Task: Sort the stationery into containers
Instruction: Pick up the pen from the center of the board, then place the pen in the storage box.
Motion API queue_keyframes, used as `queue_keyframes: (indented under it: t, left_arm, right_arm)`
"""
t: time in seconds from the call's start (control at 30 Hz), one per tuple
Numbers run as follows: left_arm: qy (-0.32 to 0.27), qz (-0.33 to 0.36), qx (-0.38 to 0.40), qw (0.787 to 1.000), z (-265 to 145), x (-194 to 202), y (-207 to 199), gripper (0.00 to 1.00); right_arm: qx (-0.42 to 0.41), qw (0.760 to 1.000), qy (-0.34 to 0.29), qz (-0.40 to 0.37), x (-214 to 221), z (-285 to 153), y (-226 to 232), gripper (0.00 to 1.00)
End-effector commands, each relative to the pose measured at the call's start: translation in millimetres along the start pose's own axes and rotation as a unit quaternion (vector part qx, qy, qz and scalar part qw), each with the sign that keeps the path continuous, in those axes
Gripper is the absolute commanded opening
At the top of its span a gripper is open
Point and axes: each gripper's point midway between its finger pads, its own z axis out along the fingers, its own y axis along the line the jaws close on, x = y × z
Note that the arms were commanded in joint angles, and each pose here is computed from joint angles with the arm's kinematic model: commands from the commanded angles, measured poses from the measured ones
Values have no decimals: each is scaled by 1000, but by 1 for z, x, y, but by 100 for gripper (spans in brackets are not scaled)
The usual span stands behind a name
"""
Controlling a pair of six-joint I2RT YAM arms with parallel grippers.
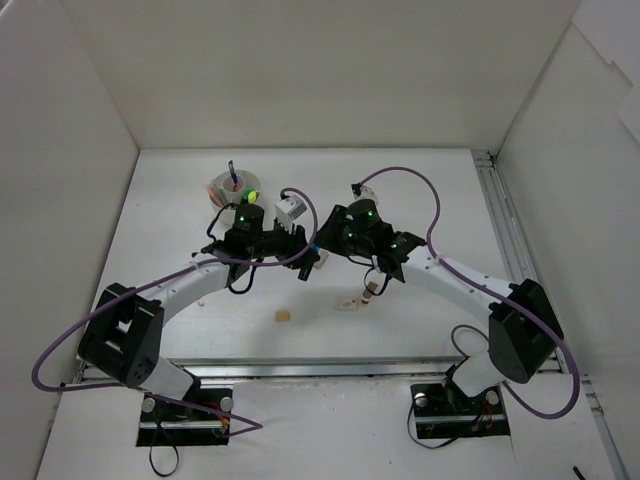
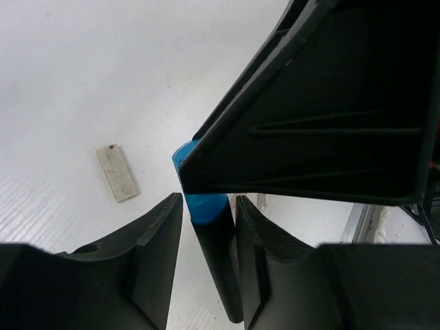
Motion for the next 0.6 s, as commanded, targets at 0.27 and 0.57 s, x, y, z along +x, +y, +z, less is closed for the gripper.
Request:
queue_keyframes:
  t: [0.27,0.57]
  left_arm:
    - [-55,80,3,995,1,-55,-5,0]
    - [-93,126,-83,984,-54,-92,52,0]
  right_arm:
    - [-64,997,-43,0,-27,-21,36,7]
    - [-28,994,-108,-23,-71,-52,15,98]
